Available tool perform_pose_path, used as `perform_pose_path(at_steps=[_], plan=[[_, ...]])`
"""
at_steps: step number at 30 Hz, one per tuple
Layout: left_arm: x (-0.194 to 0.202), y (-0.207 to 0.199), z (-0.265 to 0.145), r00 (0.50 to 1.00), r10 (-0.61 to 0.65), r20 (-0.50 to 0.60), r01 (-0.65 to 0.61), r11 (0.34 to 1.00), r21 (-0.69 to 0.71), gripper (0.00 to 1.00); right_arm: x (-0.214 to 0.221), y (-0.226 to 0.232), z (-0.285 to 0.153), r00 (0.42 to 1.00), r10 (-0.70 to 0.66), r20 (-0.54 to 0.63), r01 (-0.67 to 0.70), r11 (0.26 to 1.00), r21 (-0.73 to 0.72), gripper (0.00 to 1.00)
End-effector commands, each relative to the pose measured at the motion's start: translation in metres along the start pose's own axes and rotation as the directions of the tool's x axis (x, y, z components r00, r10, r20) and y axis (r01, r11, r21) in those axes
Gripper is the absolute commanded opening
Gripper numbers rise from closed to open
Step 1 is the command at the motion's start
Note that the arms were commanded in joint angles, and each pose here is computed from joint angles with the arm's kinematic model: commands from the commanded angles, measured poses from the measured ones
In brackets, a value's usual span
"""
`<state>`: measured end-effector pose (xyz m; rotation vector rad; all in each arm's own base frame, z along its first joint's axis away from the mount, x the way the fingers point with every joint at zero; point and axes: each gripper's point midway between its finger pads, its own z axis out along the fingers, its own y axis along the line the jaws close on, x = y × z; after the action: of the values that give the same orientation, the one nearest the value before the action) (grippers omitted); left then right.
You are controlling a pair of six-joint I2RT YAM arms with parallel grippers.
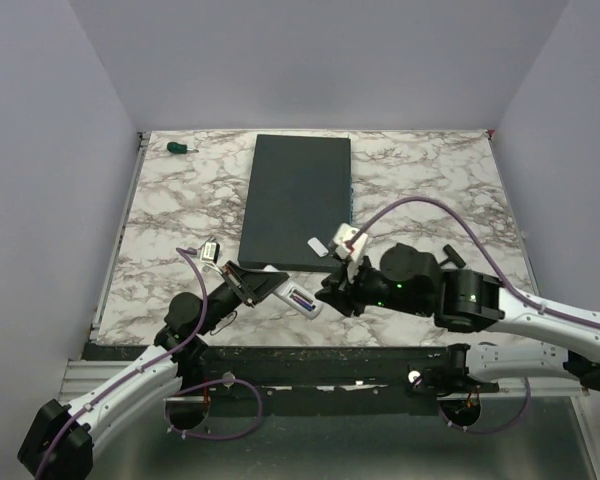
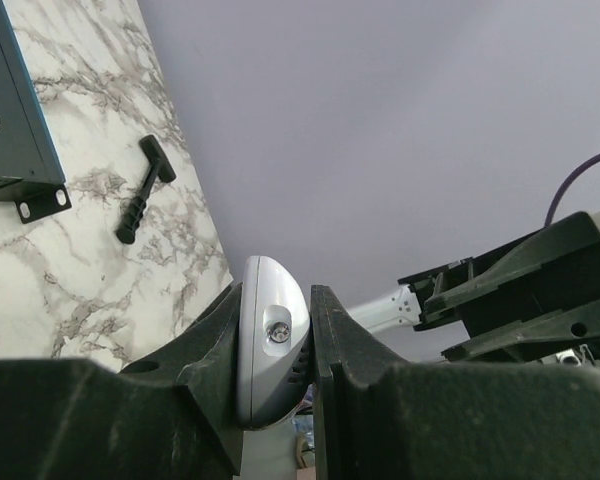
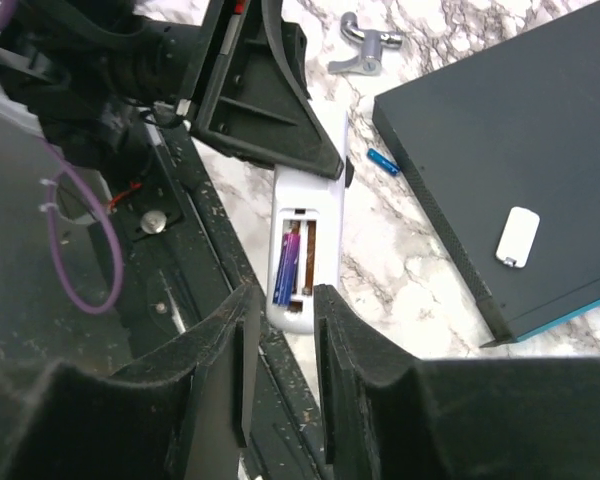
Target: Load the batteries into the remote control
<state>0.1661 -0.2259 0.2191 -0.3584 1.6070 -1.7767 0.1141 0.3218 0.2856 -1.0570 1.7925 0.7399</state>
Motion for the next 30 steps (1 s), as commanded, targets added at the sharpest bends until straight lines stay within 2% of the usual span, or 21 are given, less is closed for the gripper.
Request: perform_pose_path(at_steps=[1, 4, 13, 17, 21, 30], plan=[[0.001, 0.003, 0.0, 1.0, -0.022, 0.002, 0.022, 1.0, -0.012, 0.0, -0.002, 0.006, -0.015, 0.989, 0.011, 0.146, -0.002, 0.998, -0.06, 0.29], [0.001, 0.005, 0.001, 0.999, -0.034, -0.002, 0.034, 0.999, -0.02, 0.0, 0.007, 0.004, -0.022, 0.986, 0.038, 0.165, -0.028, 0.998, -0.061, 0.22], [0.0, 0.012, 0.002, 0.998, -0.066, 0.01, 0.067, 0.996, -0.056, 0.0, 0.023, 0.003, -0.021, 0.978, 0.085, 0.189, -0.073, 0.995, -0.073, 0.17], [-0.001, 0.014, 0.001, 0.998, -0.066, 0.016, 0.067, 0.995, -0.068, 0.0, 0.024, -0.005, -0.011, 0.963, 0.172, 0.207, -0.172, 0.985, -0.022, 0.18], [-0.002, 0.014, 0.001, 0.998, -0.064, 0.02, 0.066, 0.995, -0.072, 0.0, 0.034, -0.002, 0.001, 0.962, 0.22, 0.163, -0.22, 0.975, -0.017, 0.16], [-0.001, 0.017, 0.002, 0.998, -0.064, 0.015, 0.065, 0.995, -0.081, 0.0, 0.058, 0.01, 0.014, 0.971, 0.229, 0.076, -0.224, 0.973, -0.062, 0.16]])
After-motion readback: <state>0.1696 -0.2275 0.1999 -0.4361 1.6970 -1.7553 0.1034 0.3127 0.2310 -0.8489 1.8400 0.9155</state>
